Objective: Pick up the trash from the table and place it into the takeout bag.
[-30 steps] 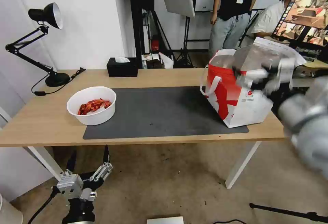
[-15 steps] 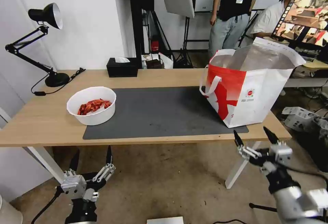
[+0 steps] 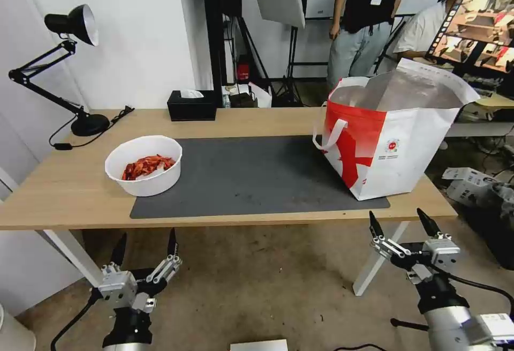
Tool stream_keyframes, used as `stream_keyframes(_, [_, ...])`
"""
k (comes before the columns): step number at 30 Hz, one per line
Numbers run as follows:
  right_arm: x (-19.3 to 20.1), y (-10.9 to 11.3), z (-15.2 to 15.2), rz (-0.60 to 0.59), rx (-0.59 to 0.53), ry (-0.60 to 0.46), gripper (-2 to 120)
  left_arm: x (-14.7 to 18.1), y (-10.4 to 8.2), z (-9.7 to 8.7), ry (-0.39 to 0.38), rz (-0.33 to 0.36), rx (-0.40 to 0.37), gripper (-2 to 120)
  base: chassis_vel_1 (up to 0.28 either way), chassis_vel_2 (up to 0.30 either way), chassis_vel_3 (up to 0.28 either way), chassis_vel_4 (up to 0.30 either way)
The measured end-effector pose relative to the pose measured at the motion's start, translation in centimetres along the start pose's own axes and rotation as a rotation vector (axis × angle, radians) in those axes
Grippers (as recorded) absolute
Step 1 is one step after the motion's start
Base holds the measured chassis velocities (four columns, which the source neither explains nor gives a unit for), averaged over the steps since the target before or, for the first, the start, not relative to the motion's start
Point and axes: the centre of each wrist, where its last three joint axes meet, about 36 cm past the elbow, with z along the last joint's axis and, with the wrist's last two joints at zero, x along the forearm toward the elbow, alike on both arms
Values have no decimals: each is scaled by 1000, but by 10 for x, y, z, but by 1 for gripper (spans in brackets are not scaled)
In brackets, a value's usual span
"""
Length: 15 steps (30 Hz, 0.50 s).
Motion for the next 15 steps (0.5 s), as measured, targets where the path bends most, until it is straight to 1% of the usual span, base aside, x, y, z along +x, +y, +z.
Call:
stream_keyframes(2, [-2,1,1,-11,0,9,100,-30,9,-15,10,16,4,100,0,0,0,0])
stream_keyframes(3, [-2,1,1,-11,0,9,100,-30,9,-15,10,16,4,100,0,0,0,0])
stream_keyframes(4, [-4,2,1,-19,-1,13,100,-44,14,-23,23,19,13,100,0,0,0,0])
stream_keyframes(5, [-10,5,2,-40,-4,16,100,-58,23,-33,42,8,22,100,0,0,0,0])
stream_keyframes(6, [-10,5,2,-40,-4,16,100,-58,23,-33,42,8,22,100,0,0,0,0])
stream_keyframes(7, [-17,8,3,-68,-4,21,100,-66,33,-42,57,-13,21,100,0,0,0,0])
stream_keyframes(9, [-24,14,4,-96,-3,27,100,-90,50,-55,91,-25,19,100,25,7,19,26])
stream_keyframes(10, [-24,14,4,-96,-3,27,100,-90,50,-55,91,-25,19,100,50,14,38,51])
stream_keyframes(13, [-23,18,6,-104,-9,39,100,-133,73,-60,142,-31,10,100,-1,-1,13,17])
stream_keyframes(14, [-23,18,6,-104,-9,39,100,-133,73,-60,142,-31,10,100,0,0,0,0])
stream_keyframes(15, [-23,19,6,-105,-10,41,100,-150,82,-62,168,-31,2,100,0,0,0,0])
